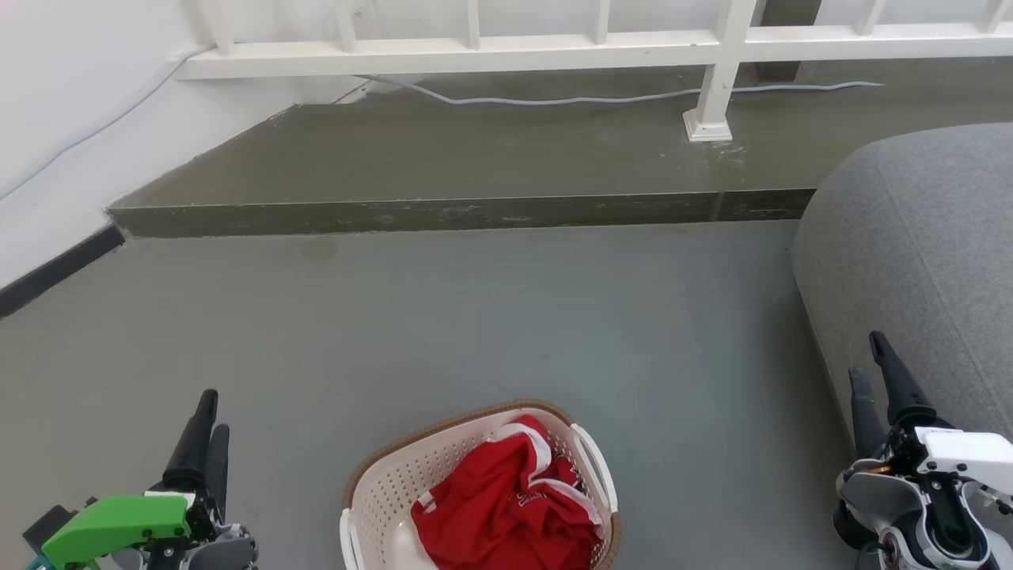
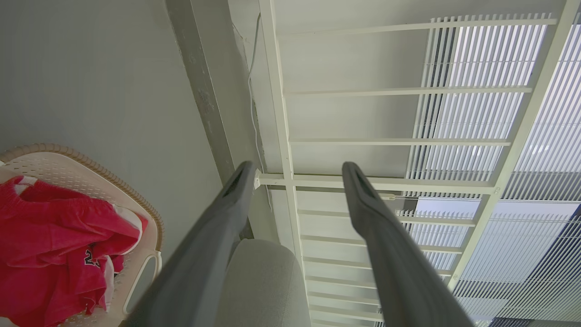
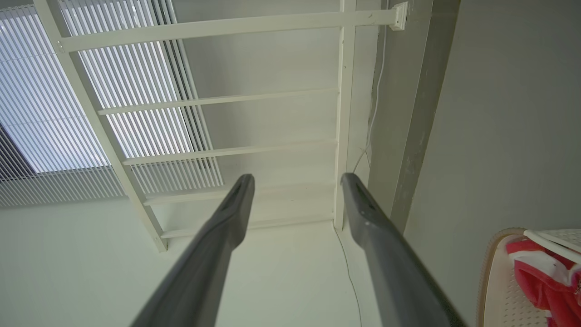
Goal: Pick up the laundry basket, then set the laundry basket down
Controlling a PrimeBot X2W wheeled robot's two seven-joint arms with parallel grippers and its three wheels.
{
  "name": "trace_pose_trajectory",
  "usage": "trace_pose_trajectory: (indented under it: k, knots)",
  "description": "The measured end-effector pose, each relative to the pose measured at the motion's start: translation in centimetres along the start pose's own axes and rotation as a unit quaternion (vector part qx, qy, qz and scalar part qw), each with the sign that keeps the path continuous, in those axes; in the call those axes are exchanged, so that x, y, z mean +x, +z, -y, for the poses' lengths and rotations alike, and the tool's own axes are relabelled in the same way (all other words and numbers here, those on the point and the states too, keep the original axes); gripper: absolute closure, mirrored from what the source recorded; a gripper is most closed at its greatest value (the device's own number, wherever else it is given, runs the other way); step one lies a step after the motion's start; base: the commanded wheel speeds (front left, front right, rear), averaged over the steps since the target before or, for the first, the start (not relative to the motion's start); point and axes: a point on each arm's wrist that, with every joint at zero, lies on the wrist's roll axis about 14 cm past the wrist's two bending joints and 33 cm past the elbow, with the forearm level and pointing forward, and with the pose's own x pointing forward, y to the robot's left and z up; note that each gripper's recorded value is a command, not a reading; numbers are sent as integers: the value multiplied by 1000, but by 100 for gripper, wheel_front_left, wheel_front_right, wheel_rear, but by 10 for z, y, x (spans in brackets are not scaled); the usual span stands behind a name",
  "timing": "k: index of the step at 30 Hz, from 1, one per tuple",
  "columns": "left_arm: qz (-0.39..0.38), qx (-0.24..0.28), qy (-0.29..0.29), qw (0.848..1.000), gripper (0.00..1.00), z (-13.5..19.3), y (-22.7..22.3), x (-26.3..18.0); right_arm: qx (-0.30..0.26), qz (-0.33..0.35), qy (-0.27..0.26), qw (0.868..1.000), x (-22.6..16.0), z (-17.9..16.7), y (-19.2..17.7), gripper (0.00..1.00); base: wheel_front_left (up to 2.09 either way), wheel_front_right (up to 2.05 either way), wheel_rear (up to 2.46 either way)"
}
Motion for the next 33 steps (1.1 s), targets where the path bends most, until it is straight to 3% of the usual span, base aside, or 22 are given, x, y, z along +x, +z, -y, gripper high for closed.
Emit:
trace_pose_trajectory:
  k: [14,25,33]
  knots:
    - [0,30,-17,999,0,12,-5,5,-52,7,-1,999,1,0,2,0,0,0,0]
    - [-5,142,-34,989,0,24,-7,10,-170,1,4,985,7,-7,1,0,0,0,0]
    - [-13,222,-53,973,0,35,-13,17,-256,-5,7,967,11,-12,-2,0,0,0,0]
